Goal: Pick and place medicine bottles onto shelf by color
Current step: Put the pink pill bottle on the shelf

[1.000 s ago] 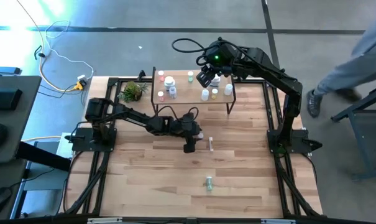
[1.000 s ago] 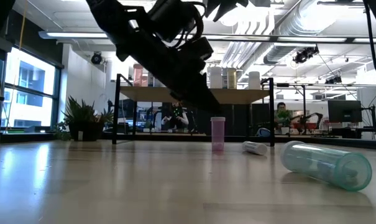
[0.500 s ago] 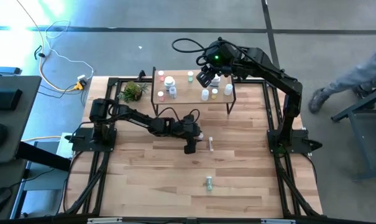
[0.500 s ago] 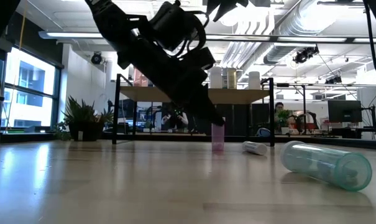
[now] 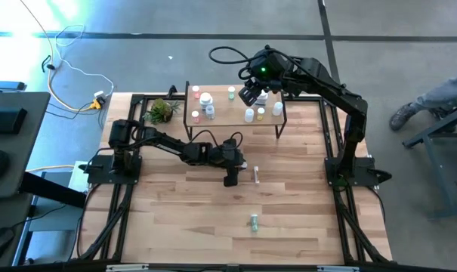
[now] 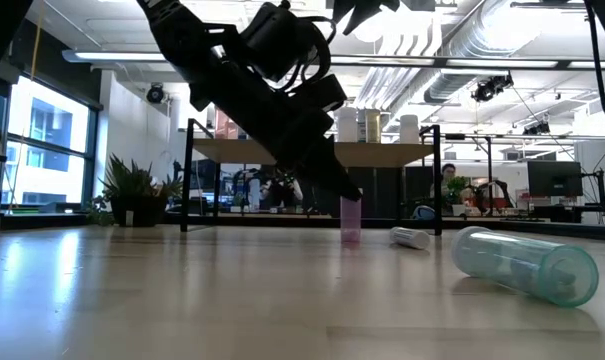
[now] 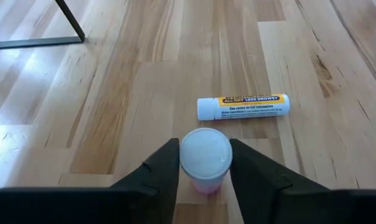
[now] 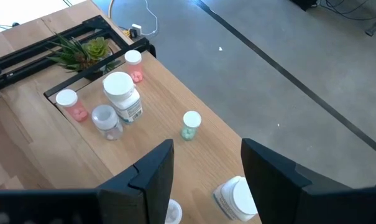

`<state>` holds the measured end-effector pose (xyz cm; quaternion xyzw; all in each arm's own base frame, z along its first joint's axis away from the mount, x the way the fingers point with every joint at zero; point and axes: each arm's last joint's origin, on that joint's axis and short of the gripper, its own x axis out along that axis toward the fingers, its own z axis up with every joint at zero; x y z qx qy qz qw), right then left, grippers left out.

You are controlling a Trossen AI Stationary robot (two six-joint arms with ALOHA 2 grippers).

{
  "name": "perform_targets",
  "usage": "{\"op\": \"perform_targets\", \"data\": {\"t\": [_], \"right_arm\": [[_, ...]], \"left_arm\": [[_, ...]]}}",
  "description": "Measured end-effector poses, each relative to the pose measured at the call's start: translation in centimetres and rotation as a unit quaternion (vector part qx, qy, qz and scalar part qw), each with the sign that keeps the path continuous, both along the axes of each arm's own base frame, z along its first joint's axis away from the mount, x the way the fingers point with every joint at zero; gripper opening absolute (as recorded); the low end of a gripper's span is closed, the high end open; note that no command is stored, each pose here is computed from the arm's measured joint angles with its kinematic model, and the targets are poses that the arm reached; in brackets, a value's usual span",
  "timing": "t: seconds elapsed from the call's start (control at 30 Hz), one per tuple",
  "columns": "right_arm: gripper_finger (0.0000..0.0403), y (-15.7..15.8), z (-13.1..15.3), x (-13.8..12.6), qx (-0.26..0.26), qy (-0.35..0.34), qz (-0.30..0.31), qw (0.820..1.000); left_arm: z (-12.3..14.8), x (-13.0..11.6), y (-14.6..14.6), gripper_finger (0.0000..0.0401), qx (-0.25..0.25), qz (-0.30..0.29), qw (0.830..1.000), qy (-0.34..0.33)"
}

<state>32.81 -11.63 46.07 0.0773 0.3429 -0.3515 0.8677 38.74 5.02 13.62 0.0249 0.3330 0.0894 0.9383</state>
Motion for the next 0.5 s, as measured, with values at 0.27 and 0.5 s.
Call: {"op": "perform_targets", "data": {"t": [0.27,0.5], "right_arm": [[0.0179,0.0,0.0,0.0,0.001,-0.001,-0.001,1.0],[0.0179,0.0,0.01,0.0,0.005,-0.005,-0.006,1.0]], "left_arm": [[0.0,0.0,0.04,0.0114,0.0,0.0,1.0,0.0],[0.34,-0.18,0.12,0.012,-0.002,0.001,1.0,0.003]]}}
